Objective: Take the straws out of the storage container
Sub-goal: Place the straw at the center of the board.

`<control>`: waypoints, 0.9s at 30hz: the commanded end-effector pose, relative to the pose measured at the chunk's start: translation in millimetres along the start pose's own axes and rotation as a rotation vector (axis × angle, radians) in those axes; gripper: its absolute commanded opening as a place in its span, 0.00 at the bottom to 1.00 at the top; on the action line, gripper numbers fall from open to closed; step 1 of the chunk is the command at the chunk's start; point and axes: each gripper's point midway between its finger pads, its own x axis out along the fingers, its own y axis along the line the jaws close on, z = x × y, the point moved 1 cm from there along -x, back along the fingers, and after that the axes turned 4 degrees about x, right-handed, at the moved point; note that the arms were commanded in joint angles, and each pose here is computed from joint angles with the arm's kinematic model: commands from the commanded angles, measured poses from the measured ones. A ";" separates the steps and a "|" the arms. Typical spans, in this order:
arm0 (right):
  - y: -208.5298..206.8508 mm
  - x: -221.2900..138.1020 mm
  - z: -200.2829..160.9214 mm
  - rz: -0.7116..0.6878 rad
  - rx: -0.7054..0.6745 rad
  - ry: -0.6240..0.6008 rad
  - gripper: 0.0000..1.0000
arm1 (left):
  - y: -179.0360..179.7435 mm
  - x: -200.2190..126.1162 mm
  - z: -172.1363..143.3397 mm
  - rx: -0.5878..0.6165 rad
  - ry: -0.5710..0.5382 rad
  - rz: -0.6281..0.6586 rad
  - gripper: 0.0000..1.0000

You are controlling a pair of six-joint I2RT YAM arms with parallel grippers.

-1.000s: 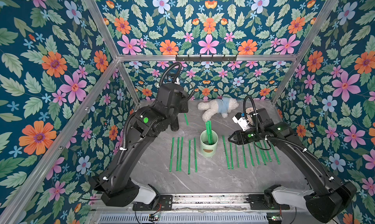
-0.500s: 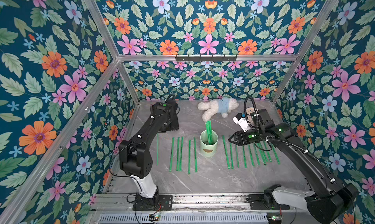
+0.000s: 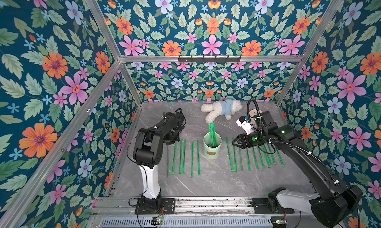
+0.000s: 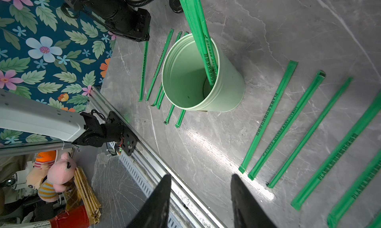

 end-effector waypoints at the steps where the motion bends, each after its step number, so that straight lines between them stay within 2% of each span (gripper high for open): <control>1: 1.4 0.9 4.1 0.008 -0.012 -0.013 0.49 | 2.2 3.0 0.0 0.021 0.008 0.022 0.13; 11: 0.6 2.1 5.1 0.004 -0.008 -0.007 0.49 | -0.3 9.2 5.2 0.043 0.008 0.035 0.15; 16: -0.1 2.8 5.5 0.000 -0.006 -0.004 0.48 | 6.4 -3.3 10.1 0.016 -0.035 0.042 0.17; 19: -0.5 3.2 6.0 -0.002 -0.007 -0.005 0.49 | 8.5 -28.6 17.3 -0.027 -0.112 -0.004 0.17; 22: -0.6 3.0 7.2 -0.005 -0.008 -0.009 0.49 | 0.9 -70.2 25.4 -0.063 -0.244 -0.107 0.17; 27: 0.0 1.6 9.5 -0.007 -0.006 -0.016 0.49 | -51.9 -165.0 29.3 -0.047 -0.555 -0.403 0.22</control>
